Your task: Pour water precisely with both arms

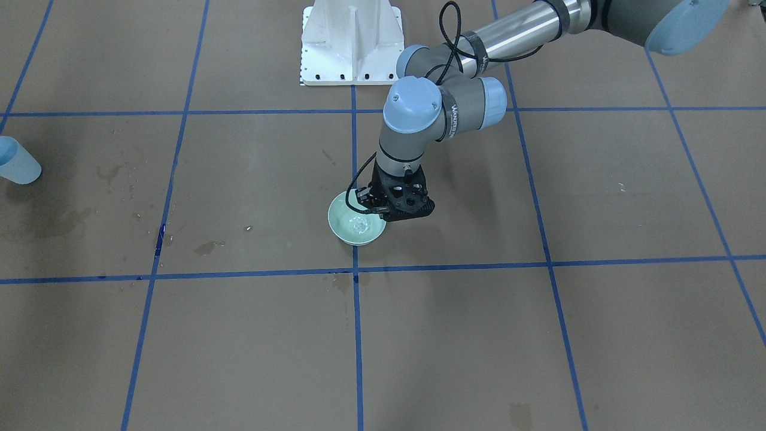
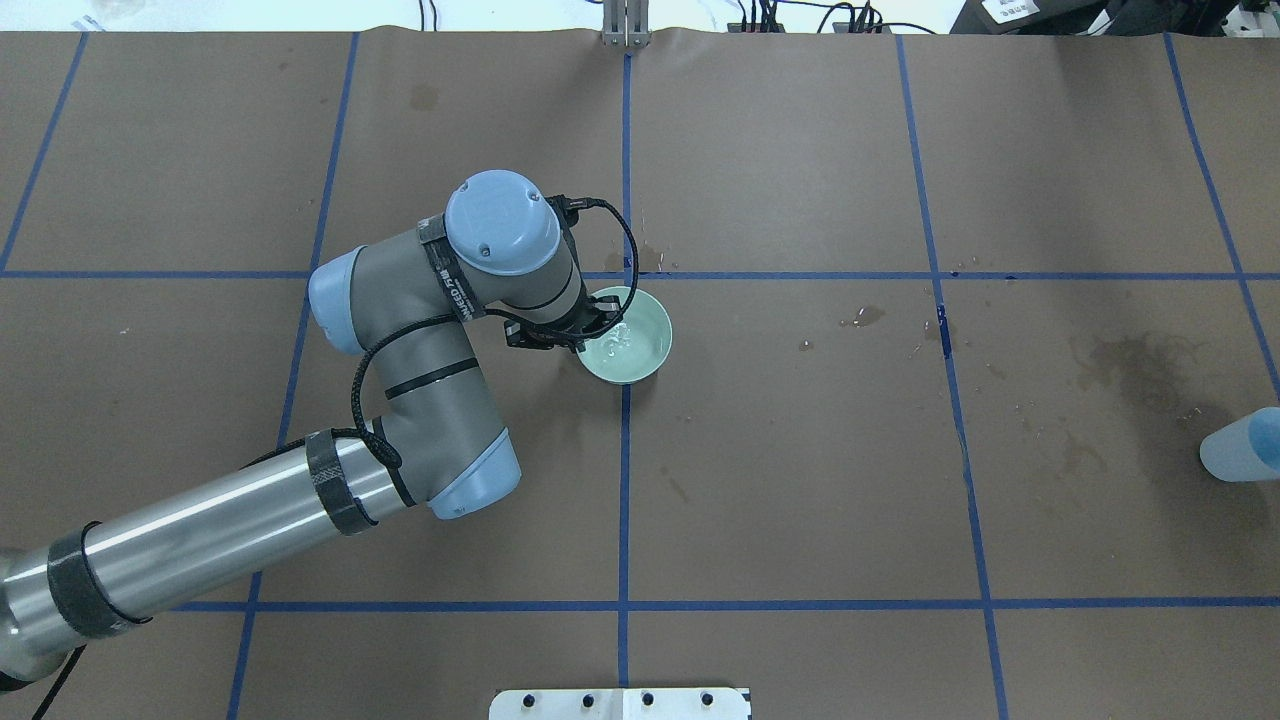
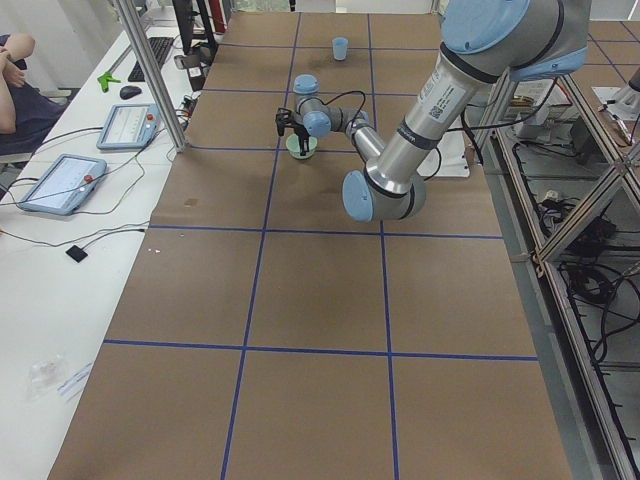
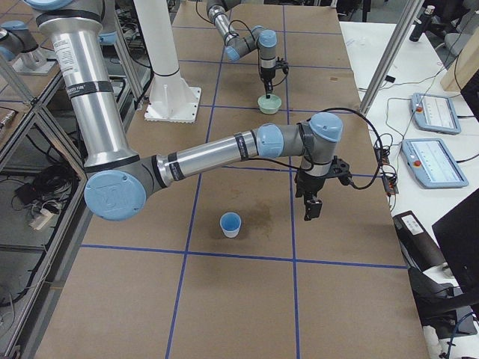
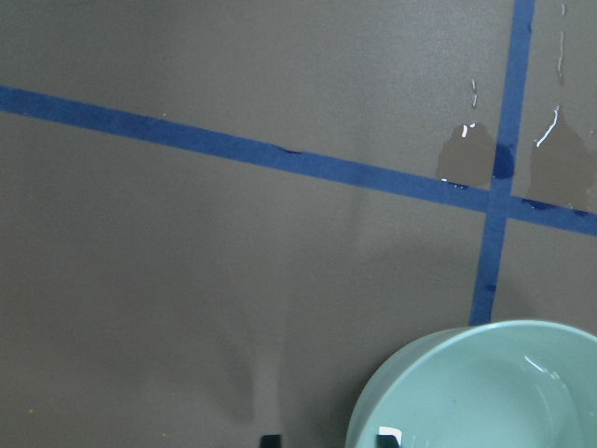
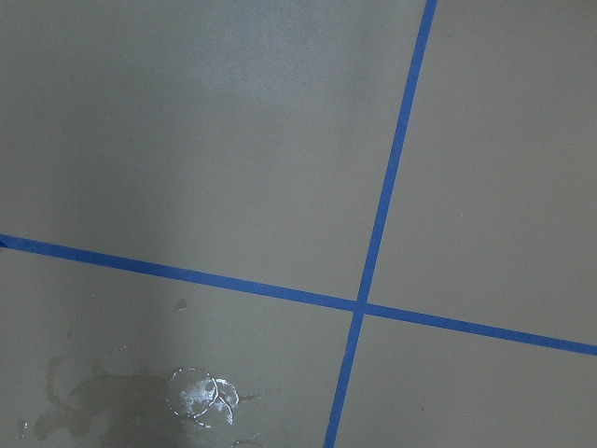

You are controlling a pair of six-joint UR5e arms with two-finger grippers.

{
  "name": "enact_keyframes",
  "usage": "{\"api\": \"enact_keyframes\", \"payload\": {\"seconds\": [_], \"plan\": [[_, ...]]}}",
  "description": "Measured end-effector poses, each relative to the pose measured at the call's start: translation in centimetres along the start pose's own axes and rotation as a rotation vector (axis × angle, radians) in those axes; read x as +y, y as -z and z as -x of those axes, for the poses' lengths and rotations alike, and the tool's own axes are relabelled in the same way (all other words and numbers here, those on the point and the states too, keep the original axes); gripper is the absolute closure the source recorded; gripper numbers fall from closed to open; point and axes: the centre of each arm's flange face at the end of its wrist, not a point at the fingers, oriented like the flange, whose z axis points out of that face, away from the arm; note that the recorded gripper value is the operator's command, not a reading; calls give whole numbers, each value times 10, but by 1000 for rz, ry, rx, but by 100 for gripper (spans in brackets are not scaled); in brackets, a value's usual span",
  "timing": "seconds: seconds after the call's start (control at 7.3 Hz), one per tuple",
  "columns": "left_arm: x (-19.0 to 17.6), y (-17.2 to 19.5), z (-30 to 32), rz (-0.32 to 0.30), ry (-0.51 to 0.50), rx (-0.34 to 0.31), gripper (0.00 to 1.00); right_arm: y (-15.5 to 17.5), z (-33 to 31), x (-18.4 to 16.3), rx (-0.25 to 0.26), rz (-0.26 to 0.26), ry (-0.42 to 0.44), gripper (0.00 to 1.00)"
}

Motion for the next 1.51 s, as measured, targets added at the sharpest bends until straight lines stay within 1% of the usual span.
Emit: {"api": "enact_keyframes", "payload": {"seconds": [0.27, 0.55, 0.69, 0.82, 0.96, 1.23, 1.51], "plan": [[-8, 20, -2, -1, 3, 26, 100, 1, -2, 0, 0, -1, -3, 1], [-46, 57, 18, 39, 39, 65, 100, 3, -4, 0, 0, -4, -8, 1], [-67, 73, 44, 55, 61, 73, 100, 4, -4, 0, -3, -6, -8, 1], [-79, 83, 91, 62, 56, 68, 100, 4, -3, 0, -11, -7, -8, 1], [-82, 88, 146, 63, 28, 52, 100, 4, -3, 0, -21, -7, -9, 1], [-65, 94, 260, 66, -22, -3, 100, 4, -2, 0, -26, -7, -9, 1], [-44, 90, 338, 69, -34, -25, 100, 3, -2, 1, -27, -9, -8, 1]]}}
